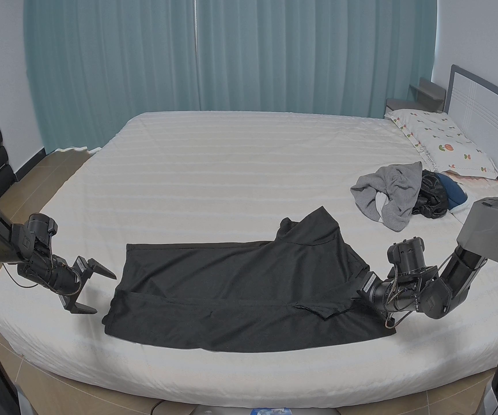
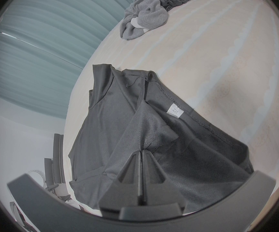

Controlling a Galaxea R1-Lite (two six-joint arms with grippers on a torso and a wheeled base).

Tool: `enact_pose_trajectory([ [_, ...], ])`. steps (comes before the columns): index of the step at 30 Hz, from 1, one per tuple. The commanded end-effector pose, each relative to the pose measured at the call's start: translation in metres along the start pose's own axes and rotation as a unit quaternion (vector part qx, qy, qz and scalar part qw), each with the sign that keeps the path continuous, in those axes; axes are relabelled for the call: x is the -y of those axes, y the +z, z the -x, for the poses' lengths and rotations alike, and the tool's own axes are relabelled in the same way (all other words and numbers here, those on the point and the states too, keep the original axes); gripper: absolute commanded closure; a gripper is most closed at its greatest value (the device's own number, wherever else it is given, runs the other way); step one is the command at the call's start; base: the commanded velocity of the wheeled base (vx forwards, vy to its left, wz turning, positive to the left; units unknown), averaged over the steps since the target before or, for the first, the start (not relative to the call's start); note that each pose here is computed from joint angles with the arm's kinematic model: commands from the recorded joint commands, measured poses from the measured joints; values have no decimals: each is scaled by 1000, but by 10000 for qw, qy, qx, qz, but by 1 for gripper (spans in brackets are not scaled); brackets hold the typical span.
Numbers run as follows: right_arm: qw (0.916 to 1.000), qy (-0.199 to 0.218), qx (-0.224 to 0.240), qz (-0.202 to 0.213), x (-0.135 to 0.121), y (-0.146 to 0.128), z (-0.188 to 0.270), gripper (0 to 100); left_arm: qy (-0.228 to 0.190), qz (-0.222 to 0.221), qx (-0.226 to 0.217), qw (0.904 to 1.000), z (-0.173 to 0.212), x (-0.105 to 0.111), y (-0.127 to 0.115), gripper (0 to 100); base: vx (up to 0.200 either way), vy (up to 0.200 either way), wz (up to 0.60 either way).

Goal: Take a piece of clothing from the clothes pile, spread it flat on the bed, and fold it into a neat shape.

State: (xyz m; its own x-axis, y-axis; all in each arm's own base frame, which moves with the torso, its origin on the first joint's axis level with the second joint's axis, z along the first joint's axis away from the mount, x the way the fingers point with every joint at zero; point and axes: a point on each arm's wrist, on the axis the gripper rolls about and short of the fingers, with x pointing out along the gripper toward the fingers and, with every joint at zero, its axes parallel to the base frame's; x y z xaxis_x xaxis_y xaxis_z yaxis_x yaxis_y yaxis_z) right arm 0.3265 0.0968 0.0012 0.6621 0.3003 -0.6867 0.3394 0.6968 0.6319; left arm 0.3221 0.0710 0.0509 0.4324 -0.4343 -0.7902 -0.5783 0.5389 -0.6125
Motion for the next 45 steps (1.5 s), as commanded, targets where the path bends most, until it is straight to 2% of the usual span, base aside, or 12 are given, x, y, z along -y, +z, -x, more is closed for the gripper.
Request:
enact_pose_trajectory([
  [1,9999,112,62,14,-7,2,10,100,3,0,-2,10000,0,0,-1,0,0,0,0],
  [17,9988,450,144,144,-36,4,56,100,3,0,-2,10000,0,0,-1,0,0,0,0],
  [24,9988,458,86,179,-52,8,70,100,30,-4,-8,10000,-1,0,-1,0,0,0,0],
  [31,9991,385,-34,196,-56,4,81,100,30,-4,-8,10000,-1,0,-1,0,0,0,0],
  [35,9994,345,-62,75,-63,7,91,100,30,-12,-8,10000,-1,0,-1,0,0,0,0],
  [45,9995,67,-284,73,-62,3,103,100,26,-8,-3,10000,-1,0,-1,0,0,0,0],
])
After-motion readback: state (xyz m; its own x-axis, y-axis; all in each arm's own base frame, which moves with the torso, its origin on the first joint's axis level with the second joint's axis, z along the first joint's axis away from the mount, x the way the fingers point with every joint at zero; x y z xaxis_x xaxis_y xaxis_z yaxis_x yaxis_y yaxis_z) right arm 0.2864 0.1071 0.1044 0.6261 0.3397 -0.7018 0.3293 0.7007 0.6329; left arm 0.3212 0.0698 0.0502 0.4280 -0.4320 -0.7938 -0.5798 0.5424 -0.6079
